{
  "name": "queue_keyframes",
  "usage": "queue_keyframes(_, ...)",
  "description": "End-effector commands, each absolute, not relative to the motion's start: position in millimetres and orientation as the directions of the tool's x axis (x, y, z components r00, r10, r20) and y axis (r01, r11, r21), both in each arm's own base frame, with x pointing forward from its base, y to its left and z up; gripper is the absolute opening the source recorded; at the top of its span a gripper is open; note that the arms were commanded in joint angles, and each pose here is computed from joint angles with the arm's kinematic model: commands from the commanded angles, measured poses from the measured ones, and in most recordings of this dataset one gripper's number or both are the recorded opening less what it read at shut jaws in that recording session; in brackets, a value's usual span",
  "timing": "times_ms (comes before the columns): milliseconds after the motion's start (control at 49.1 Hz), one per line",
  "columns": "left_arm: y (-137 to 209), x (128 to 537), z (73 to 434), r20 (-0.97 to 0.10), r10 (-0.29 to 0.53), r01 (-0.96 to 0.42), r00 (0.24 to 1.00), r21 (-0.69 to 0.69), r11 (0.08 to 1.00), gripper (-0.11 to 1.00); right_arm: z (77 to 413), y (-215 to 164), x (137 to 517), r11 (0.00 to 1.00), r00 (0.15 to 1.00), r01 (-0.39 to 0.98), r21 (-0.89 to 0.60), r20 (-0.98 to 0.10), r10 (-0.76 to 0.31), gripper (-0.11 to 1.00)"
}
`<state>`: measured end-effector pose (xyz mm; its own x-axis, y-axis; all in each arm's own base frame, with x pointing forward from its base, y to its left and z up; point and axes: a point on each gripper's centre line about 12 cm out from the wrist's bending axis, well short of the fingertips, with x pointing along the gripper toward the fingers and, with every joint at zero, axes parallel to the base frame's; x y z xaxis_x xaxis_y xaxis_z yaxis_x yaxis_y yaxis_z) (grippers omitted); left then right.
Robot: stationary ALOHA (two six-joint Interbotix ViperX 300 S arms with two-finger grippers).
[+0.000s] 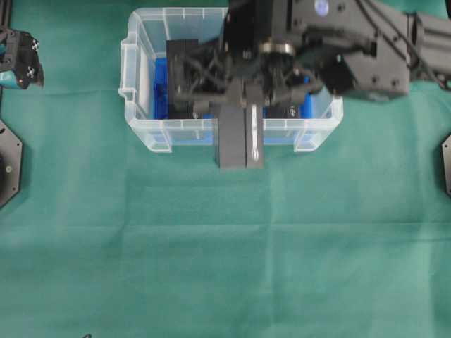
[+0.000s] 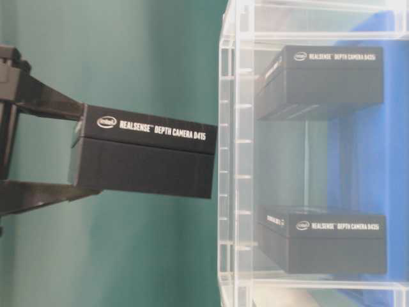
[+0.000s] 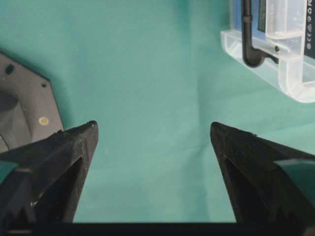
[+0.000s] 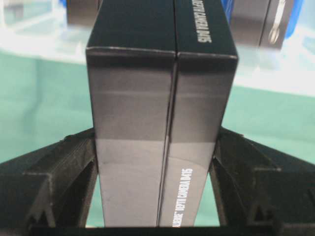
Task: Take out the box from the case.
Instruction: 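Carry the held box out of the case toward the front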
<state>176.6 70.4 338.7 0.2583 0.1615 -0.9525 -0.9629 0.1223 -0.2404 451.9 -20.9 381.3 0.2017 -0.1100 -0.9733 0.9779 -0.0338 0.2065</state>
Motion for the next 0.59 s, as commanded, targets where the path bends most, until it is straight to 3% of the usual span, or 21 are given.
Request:
queue_keyframes(0,71.4,176.3,343.0,-0.947,0.171,-0.96,0.27,-0.252,0.119,0.94,410.6,-5.5,440.4,-0.021,0.278,0.959,0.282,-0.955,-0.105,0.68)
queue_keyframes(570,71.4,176.3,343.0,-0.947,0.171,-0.96,0.27,-0.251,0.124,0.94,406.7,69.8,438.1,-0.067,0.287,0.954,0.291,-0.956,-0.057,0.68)
